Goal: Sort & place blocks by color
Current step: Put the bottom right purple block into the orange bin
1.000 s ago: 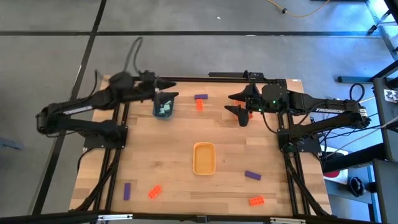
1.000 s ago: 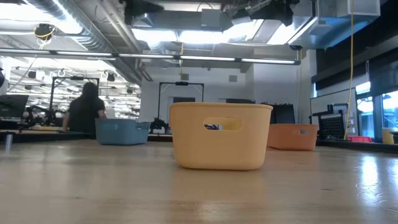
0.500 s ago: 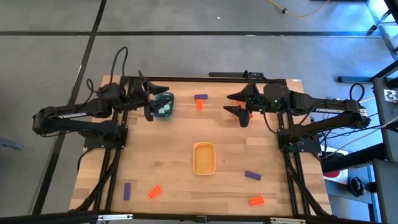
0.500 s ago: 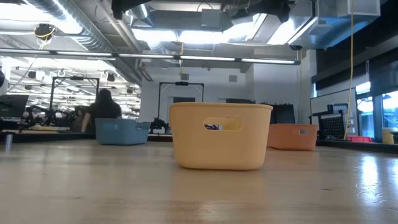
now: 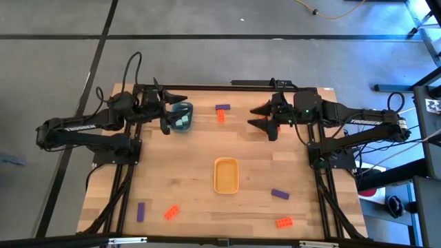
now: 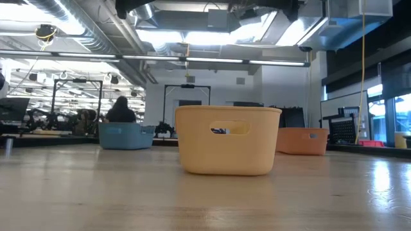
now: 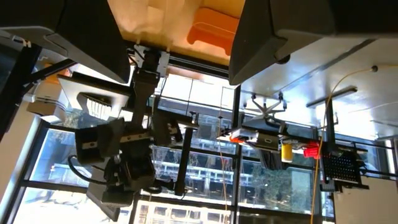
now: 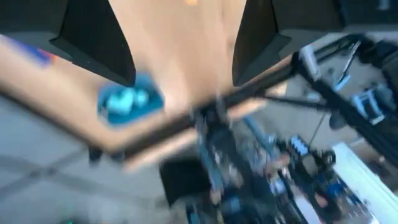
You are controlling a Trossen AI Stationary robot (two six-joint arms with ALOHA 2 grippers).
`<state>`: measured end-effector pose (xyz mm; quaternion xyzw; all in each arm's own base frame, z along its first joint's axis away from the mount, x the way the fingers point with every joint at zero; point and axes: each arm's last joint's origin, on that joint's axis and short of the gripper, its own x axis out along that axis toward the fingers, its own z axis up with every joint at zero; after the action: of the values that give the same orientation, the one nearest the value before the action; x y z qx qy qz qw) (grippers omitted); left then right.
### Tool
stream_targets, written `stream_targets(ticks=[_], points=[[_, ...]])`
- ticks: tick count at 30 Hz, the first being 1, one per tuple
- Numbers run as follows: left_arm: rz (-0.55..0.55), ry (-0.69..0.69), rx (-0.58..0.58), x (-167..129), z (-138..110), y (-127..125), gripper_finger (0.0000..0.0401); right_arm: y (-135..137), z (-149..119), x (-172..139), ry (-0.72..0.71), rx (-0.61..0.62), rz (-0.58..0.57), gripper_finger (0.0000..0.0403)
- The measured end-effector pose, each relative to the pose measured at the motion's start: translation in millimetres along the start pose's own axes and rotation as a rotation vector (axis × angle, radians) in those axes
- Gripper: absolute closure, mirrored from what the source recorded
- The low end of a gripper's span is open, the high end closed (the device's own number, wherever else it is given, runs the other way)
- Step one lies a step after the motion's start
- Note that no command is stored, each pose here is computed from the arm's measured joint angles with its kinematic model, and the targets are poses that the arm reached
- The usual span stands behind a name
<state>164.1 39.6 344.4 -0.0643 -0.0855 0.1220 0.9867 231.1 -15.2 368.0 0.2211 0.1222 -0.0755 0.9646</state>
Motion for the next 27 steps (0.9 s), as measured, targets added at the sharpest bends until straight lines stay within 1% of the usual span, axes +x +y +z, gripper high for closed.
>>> stream_targets(ticks=[2, 6, 9, 12, 17, 21, 24, 27], points=[[0.000, 0.000, 0.000, 0, 0, 0, 0.0137, 6, -5, -2, 0.133, 0.036, -0.020, 0.0132], [0.001, 0.001, 0.000, 0, 0, 0, 0.0138, 20, -32, -6, 0.514, 0.080, -0.117, 0.0132], [0.015, -0.001, 0.000, 0, 0, 0, 0.0139, 32, -61, -10, 0.745, 0.133, -0.148, 0.0132], [0.018, -0.001, 0.000, 0, 0, 1, 0.0139, 42, -99, -13, 0.929, 0.177, -0.198, 0.0132], [0.018, -0.001, 0.000, 0, 0, 1, 0.0139, 53, -164, -19, 1.066, 0.266, -0.311, 0.0132], [0.018, -0.001, 0.000, 0, 0, 1, 0.0139, 57, -205, -22, 1.109, 0.335, -0.383, 0.0132], [0.018, -0.001, 0.001, 0, 0, 1, 0.0139, 58, -227, -19, 1.155, 0.343, -0.443, 0.0132], [0.018, -0.001, 0.001, 0, 0, 1, 0.0139, 61, -242, -11, 1.193, 0.303, -0.492, 0.0132]])
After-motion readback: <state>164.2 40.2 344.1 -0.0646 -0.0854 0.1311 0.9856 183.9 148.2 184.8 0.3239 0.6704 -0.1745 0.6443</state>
